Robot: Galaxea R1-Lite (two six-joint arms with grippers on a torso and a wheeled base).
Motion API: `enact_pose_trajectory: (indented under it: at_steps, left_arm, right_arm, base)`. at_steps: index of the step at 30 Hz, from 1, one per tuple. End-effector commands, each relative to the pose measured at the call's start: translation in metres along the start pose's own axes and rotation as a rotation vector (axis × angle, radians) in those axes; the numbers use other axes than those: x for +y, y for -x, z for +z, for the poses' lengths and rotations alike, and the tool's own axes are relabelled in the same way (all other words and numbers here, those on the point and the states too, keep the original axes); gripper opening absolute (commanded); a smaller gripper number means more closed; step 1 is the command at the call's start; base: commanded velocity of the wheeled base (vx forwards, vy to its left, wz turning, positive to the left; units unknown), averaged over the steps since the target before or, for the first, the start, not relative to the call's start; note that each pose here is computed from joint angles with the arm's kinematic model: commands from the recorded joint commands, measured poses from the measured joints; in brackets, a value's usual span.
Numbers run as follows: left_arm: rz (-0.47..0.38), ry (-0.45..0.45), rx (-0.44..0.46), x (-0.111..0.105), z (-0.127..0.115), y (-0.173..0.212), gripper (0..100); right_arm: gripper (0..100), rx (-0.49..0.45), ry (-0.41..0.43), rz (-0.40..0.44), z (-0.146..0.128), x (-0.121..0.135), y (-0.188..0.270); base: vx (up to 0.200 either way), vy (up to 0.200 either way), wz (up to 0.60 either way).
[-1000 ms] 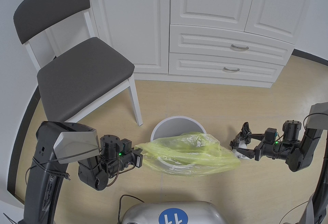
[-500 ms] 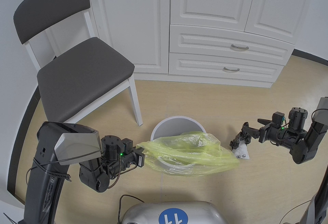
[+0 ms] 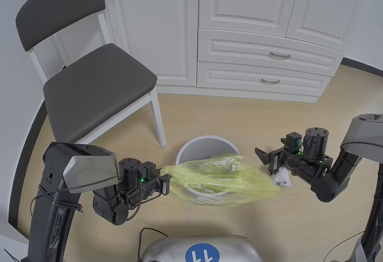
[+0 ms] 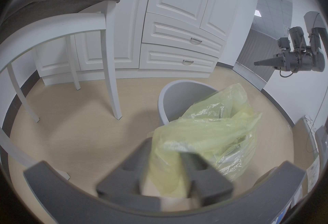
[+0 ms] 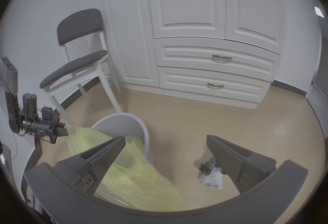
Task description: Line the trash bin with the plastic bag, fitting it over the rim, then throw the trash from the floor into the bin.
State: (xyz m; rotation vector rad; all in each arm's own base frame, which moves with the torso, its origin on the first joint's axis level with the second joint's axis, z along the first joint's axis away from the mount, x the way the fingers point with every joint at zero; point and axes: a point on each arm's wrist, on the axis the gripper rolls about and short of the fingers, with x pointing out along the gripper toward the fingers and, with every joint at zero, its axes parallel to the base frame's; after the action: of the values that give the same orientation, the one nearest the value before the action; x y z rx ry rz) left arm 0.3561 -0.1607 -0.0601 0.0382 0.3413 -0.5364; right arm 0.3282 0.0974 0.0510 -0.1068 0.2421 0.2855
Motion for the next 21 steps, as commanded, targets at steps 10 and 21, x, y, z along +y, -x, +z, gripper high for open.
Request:
enact_pose_trajectory:
  at_steps: [10, 21]
  left_arm:
    - [-0.003, 0.006, -0.022, 0.001, 0.010, 0.005, 100]
    - [0.000, 0.005, -0.032, 0.002, 0.013, 0.004, 100]
  right_arm:
    - [100, 0.055, 0.479, 0.237, -0.036, 0.087, -0.006]
    - [100, 0.118, 0.583, 0.332, -0.070, 0.114, -0.006]
  base:
    - [0.000, 0.000, 0.00]
    - [0.000, 0.000, 0.00]
